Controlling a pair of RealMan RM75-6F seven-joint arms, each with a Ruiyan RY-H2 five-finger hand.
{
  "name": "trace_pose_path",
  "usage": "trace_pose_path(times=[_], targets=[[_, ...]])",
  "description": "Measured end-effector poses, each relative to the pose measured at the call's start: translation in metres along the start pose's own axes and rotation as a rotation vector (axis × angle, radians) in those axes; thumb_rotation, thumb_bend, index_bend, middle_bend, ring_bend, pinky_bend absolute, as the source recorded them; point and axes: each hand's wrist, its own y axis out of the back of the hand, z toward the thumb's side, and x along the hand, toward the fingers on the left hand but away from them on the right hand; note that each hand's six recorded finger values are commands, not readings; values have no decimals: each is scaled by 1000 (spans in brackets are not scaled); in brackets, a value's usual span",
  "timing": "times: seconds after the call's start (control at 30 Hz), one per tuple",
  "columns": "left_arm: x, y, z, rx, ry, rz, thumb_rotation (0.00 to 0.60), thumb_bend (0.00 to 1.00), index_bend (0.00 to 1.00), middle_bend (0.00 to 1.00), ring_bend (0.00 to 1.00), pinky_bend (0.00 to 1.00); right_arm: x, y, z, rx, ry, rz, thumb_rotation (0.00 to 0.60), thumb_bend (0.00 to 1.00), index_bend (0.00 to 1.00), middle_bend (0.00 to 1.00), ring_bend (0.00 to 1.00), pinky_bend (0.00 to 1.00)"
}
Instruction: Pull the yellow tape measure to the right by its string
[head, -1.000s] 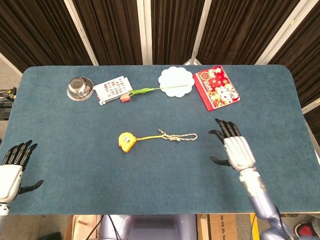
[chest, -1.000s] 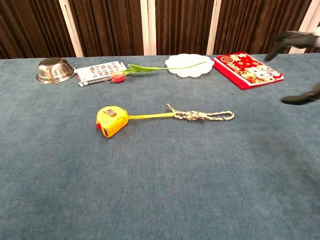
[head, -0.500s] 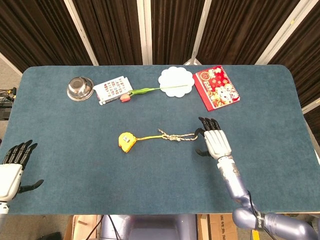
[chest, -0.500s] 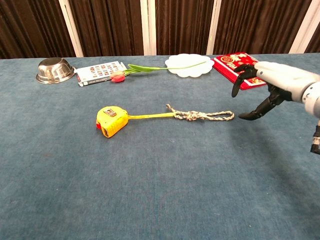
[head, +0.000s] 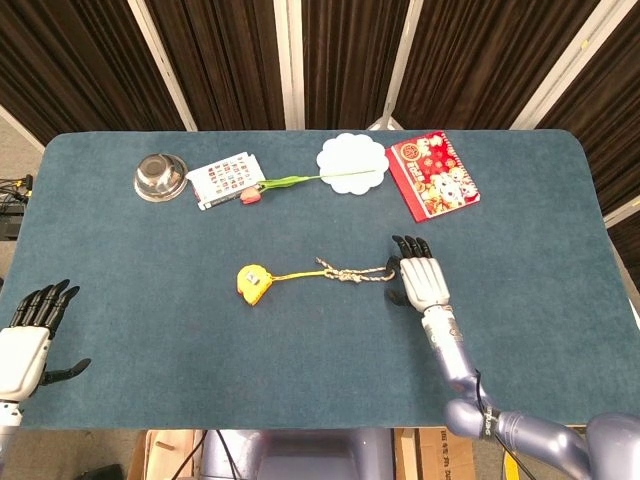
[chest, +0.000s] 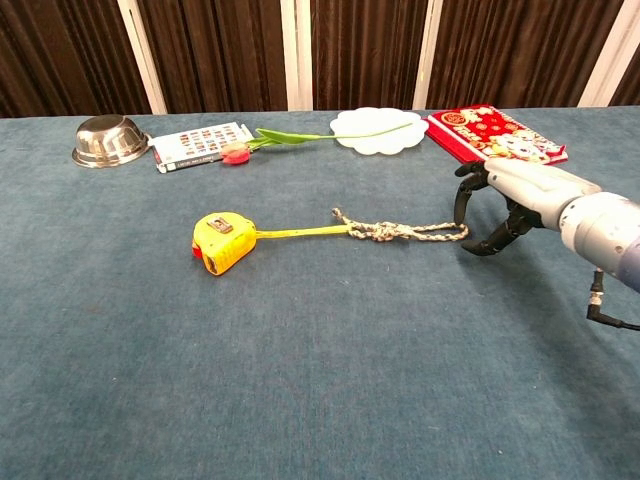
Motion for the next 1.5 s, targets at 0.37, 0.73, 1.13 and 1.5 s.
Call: trace_pose_path(times=[0.37,0.73,1.13,1.5], targets=[[1,-1,-2,-10,9,-7,600,0,0,0,0,0,-11,-6,-1,-9,-15,1,600,380,510,116,0,0],[1,-1,-2,-16,13,-10,600,0,0,0,0,0,-13,-12,-4,-12,-31,15,600,405,511,115,0,0],[1,-1,-2,-19,17,-13,600,0,0,0,0,0,-12,-16,-4,-23,-39,19,600,413,538,118,0,0],[1,-1,-3,-22,19,-16,600,0,0,0,0,0,-12,-16,2,-46,-30,16,600,414,541,120,0,0]])
